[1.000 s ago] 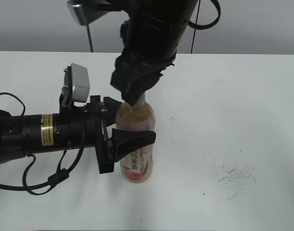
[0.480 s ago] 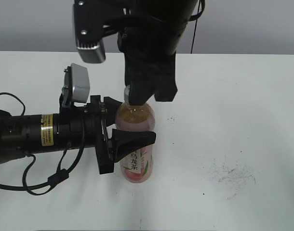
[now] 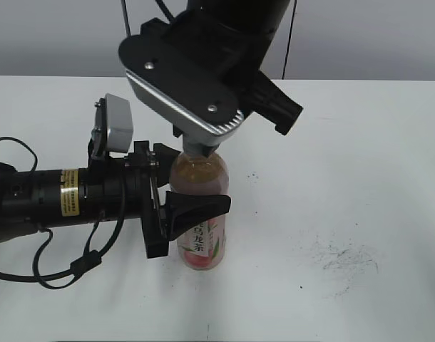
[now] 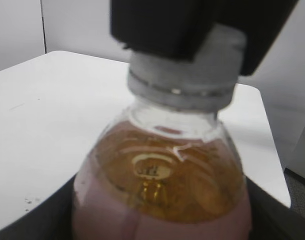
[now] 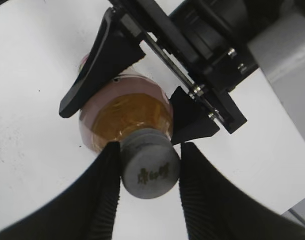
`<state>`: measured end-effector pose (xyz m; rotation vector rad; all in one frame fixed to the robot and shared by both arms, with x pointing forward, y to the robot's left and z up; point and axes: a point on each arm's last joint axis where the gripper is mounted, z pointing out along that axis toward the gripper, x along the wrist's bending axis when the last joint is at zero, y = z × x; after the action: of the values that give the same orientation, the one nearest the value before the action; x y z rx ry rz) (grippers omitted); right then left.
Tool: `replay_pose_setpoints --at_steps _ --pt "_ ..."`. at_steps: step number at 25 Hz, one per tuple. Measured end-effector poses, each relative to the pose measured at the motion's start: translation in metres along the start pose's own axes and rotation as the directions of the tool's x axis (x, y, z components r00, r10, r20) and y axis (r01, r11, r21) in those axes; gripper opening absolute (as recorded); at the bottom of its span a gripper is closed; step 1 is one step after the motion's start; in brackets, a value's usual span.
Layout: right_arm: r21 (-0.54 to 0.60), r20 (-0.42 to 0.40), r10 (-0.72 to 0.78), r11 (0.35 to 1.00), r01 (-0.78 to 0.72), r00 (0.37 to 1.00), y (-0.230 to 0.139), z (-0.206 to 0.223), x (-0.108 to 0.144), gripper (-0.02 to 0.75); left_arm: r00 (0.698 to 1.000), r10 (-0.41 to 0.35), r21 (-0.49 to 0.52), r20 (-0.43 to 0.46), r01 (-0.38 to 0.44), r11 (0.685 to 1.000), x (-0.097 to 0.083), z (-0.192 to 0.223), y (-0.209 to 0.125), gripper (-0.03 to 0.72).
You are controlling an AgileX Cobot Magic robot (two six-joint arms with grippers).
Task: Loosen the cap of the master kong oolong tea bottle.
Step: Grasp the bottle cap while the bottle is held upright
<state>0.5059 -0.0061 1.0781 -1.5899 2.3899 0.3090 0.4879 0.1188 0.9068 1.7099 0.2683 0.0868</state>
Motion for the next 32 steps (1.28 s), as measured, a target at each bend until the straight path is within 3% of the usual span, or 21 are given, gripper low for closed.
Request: replay_pose_setpoints --at_steps 3,6,8,11,15,17,19,21,27,32 --pt "0.003 -0.001 0.189 0.982 -0.189 0.982 0.0004 0.0001 -0.0001 0.295 1.000 0.001 0.001 0.002 -0.001 1.000 -0.0002 0.0000 -0.0001 0.449" --pt "0.002 -0.001 0.501 0.866 -0.501 0.866 0.0016 0.0003 -0.0005 0.456 1.000 0.000 0.001 0.002 0.000 1.000 -0.0002 0.0000 -0.0001 0.449" --pt "0.001 -0.001 0.721 0.693 -0.721 0.693 0.0022 0.0004 -0.0007 0.540 1.000 0.000 0.001 0.002 0.000 1.000 -0.0002 0.0000 -0.0001 0.449" --pt "-0.006 -0.007 0.931 0.364 -0.931 0.364 0.0029 0.0003 -0.0010 0.545 1.000 0.000 0.001 0.001 0.000 1.000 -0.0001 0.0000 -0.0001 0.449" --pt "-0.002 -0.008 0.998 -0.063 -0.998 -0.063 0.0028 0.0003 -0.0010 0.527 1.000 0.000 0.001 0.001 0.000 1.000 -0.0001 0.0000 -0.0001 0.449" --pt "0.001 0.000 0.983 -0.183 -0.983 -0.183 0.0021 0.0004 -0.0007 0.522 1.000 0.000 0.001 0.001 0.000 1.000 -0.0001 0.0000 -0.0001 0.449" --pt "0.004 0.021 0.969 -0.247 -0.969 -0.247 0.0004 0.0004 0.0001 0.522 1.000 0.000 0.001 0.001 0.000 1.000 -0.0001 0.0000 -0.0001 0.449" --pt "0.008 0.052 0.962 -0.270 -0.963 -0.269 -0.0019 0.0003 0.0012 0.520 1.000 0.000 0.001 0.001 0.000 1.000 -0.0001 0.0000 -0.0001 0.449" --pt "0.009 0.070 0.956 -0.286 -0.958 -0.284 -0.0035 0.0003 0.0018 0.419 1.000 -0.002 -0.001 -0.002 0.002 1.000 0.0001 0.0000 0.0001 0.448" --pt "0.009 0.063 0.958 -0.280 -0.960 -0.279 -0.0025 0.0004 0.0014 0.389 1.000 -0.002 -0.001 -0.002 0.002 1.000 0.0002 0.0000 0.0001 0.448"
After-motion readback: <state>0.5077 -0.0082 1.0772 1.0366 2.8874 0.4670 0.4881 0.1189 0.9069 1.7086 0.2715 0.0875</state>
